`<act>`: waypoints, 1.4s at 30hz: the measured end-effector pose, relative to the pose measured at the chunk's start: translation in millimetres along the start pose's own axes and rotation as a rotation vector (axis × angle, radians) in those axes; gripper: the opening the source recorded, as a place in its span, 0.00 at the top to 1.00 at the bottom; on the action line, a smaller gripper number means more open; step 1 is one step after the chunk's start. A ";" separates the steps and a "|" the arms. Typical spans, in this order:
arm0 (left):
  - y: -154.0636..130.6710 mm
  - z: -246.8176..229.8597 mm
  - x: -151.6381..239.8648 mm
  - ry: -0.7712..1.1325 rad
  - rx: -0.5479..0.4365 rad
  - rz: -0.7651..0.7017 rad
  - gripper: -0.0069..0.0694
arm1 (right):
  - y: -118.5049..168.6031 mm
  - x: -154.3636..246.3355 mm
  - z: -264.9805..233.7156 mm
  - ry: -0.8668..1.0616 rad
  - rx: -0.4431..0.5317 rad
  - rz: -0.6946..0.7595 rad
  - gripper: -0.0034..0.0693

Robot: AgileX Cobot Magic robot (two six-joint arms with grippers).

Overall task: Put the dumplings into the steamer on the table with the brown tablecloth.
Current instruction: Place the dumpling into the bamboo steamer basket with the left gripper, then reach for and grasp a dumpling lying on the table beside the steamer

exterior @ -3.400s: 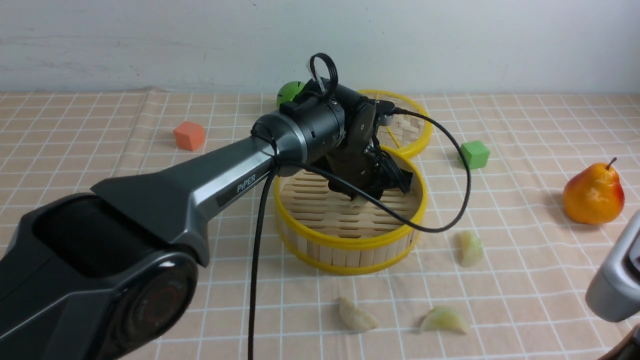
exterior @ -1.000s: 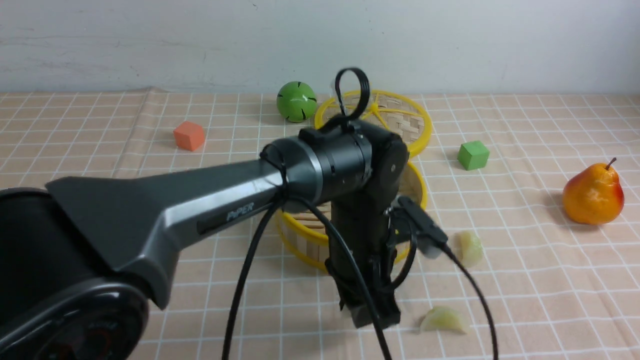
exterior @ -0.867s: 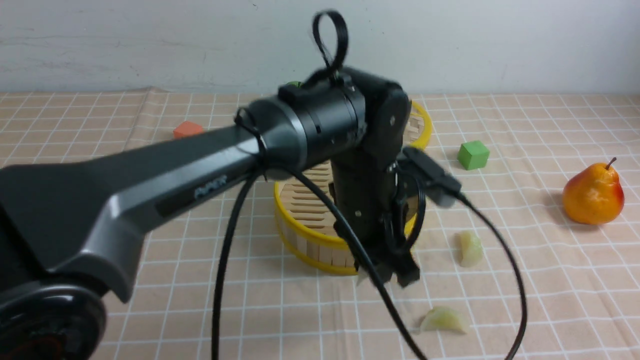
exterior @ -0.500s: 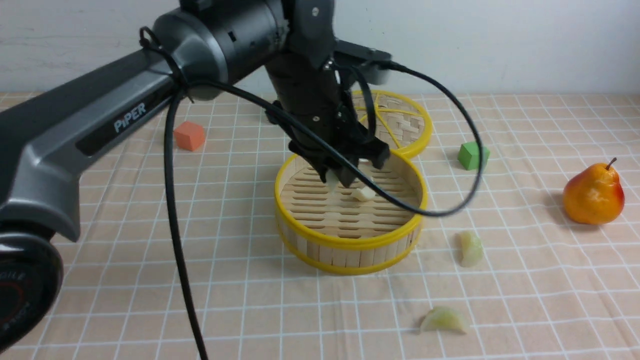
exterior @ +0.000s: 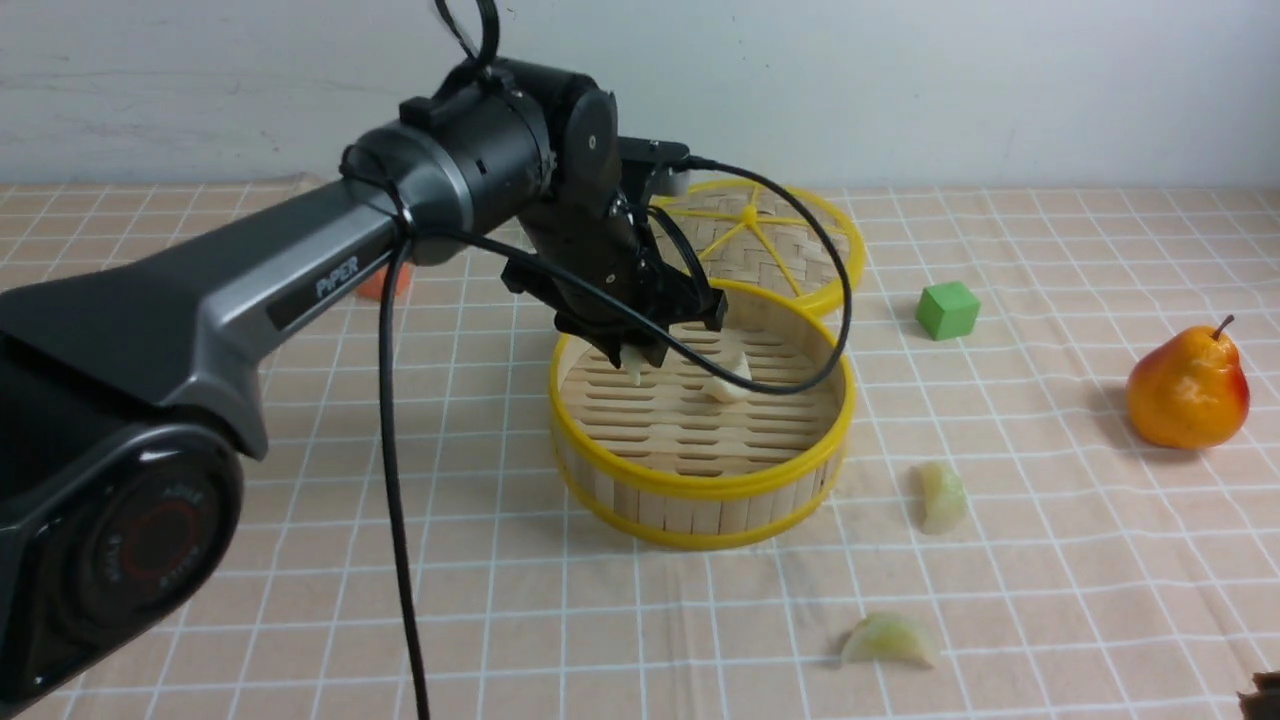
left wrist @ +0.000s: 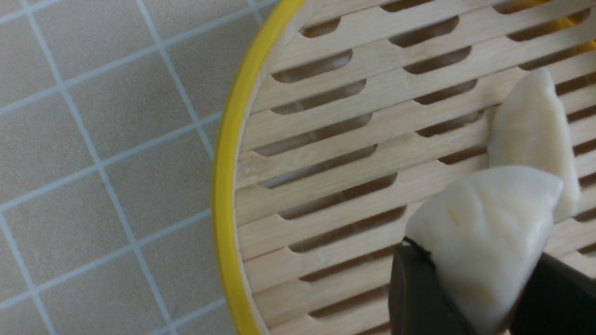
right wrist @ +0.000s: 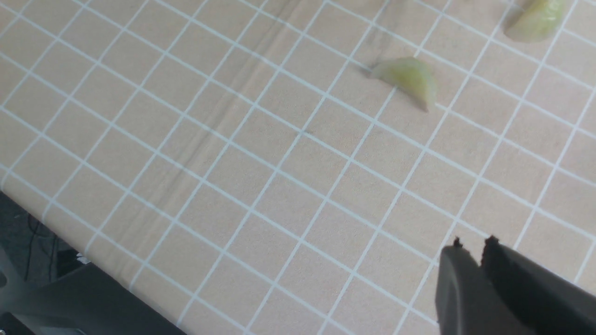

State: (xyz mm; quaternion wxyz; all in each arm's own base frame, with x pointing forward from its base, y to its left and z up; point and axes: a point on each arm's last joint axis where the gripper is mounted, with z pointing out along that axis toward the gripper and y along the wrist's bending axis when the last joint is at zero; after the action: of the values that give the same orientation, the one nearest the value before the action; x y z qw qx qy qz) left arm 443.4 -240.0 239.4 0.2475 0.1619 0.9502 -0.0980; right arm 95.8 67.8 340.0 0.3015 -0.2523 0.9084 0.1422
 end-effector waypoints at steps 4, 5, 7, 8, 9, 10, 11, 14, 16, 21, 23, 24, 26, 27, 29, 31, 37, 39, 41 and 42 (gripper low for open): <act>2.5 16.1 2.2 -0.002 -0.018 -0.005 0.60 | -1.1 -5.5 13.3 0.056 -0.002 0.009 0.85; 3.1 19.2 2.6 -0.003 -0.022 -0.003 0.60 | -1.5 -7.2 17.4 0.072 -0.002 0.011 0.85; 3.9 24.9 4.0 0.002 -0.029 0.001 0.59 | -2.4 -10.1 25.8 0.104 -0.001 0.015 0.85; 4.1 27.1 4.8 0.005 -0.029 -0.001 0.55 | -3.3 -12.8 33.2 0.129 0.000 0.019 0.84; 4.1 27.2 4.8 0.005 -0.029 -0.001 0.55 | -3.5 -13.5 35.6 0.138 0.001 0.020 0.84; 4.1 27.2 4.8 0.005 -0.029 -0.001 0.51 | -4.0 -14.9 39.2 0.147 0.001 0.022 0.84; 3.9 24.7 4.0 0.005 -0.029 -0.002 0.43 | -5.3 -18.5 50.3 0.179 0.003 0.028 0.83; 3.1 14.2 0.6 0.013 -0.031 -0.002 0.30 | -8.1 -23.1 66.3 0.222 0.016 0.028 0.82; 2.0 -6.3 -4.9 0.027 -0.038 0.001 0.24 | -11.2 -28.8 80.8 0.271 0.027 0.031 0.79; -1.4 -84.7 -20.2 -0.009 -0.046 0.022 0.22 | -30.0 -53.2 109.5 0.284 0.059 0.072 0.65; -2.3 -112.7 -23.0 -0.043 -0.044 0.037 0.26 | -39.7 -63.9 122.4 0.273 0.072 0.071 0.58; -2.6 -130.9 -23.9 -0.072 -0.044 0.045 0.31 | -45.9 -69.9 129.7 0.269 0.080 0.070 0.53; -2.8 -154.2 -23.6 -0.107 -0.045 0.050 0.38 | -52.0 -76.5 143.1 0.280 0.082 0.050 0.46; -2.8 -172.2 -22.6 -0.138 -0.045 0.052 0.47 | -55.8 -80.7 157.0 0.300 0.078 0.025 0.39; -2.7 -187.3 -20.7 -0.162 -0.043 0.053 0.57 | -58.4 -82.3 169.1 0.321 0.071 -0.002 0.32; -2.1 -218.7 -12.4 -0.203 -0.039 0.058 0.76 | -60.3 -85.0 196.5 0.360 0.054 -0.064 0.24; 1.9 -259.8 18.3 -0.211 -0.041 0.064 0.93 | -61.1 -85.4 243.9 0.393 0.027 -0.176 0.20; 4.6 -274.4 38.2 -0.200 -0.041 0.063 0.93 | -63.4 -81.5 259.0 0.413 0.020 -0.201 0.20; 7.5 -279.8 56.9 -0.173 -0.044 0.055 0.93 | -64.8 -76.8 268.7 0.436 0.012 -0.213 0.22; 9.1 -284.5 67.4 -0.165 -0.045 0.050 0.93 | -65.2 -75.2 271.4 0.444 0.011 -0.213 0.24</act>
State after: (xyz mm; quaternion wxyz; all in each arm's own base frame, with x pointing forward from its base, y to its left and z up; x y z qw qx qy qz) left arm 266.3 -138.4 448.9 0.3307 0.1715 0.9243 -0.0833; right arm 312.5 153.0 168.5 0.1089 -0.3703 0.9213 0.0458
